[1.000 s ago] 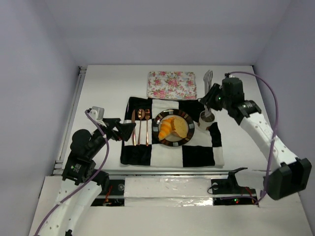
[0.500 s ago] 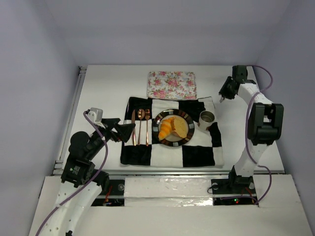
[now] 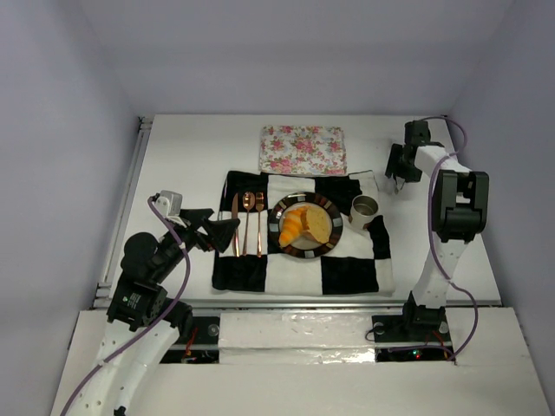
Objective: Place the bread
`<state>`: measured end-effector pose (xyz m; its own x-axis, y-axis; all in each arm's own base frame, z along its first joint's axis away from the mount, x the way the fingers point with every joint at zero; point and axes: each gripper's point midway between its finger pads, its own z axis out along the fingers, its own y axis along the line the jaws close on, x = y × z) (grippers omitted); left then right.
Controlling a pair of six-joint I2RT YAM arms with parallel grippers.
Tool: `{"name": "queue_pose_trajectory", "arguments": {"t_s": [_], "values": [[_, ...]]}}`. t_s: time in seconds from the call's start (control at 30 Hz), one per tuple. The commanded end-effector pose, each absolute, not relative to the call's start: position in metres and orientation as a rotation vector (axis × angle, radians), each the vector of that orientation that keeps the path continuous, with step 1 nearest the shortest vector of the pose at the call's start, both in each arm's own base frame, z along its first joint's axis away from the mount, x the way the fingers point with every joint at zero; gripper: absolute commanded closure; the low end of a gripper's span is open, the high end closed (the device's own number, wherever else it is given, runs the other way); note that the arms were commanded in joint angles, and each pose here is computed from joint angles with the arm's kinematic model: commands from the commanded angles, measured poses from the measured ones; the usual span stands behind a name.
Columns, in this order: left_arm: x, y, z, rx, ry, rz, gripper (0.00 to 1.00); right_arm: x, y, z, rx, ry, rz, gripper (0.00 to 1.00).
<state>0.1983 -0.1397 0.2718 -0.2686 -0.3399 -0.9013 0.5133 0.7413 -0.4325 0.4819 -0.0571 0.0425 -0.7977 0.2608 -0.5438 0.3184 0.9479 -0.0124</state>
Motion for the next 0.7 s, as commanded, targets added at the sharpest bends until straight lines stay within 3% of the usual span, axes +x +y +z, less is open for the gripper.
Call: {"name": "queue_pose_trajectory", "arguments": {"t_s": [0.0,0.1,0.2,0.3,0.43,0.6,0.67], "values": [[0.198,-0.142,0.282,0.159,1.608,-0.831,0.01,0.491,-0.067,0.059,0.365,2.497,-0.196,0.33],[0.198,-0.142,0.282,0.16,1.608,-0.829,0.01,0.484,-0.07,0.055,0.383,2.504,-0.224,0.29],[0.198,-0.141,0.282,0.158,1.608,-0.83,0.01,0.48,-0.073,0.061,0.422,2.484,-0.248,0.17],[0.197,-0.141,0.283,0.158,1.605,-0.827,0.01,0.484,-0.07,0.088,0.454,2.415,-0.207,0.05],[0.198,-0.138,0.284,0.146,1.602,-0.814,0.01,0.494,-0.05,0.163,0.515,2.222,-0.009,0.01],[0.199,-0.135,0.286,0.127,1.599,-0.801,0.01,0.459,-0.01,0.278,0.541,1.914,0.321,0.08],[0.2,-0.133,0.285,0.117,1.604,-0.79,0.01,0.44,0.02,0.316,0.497,1.808,0.541,0.24]]}}
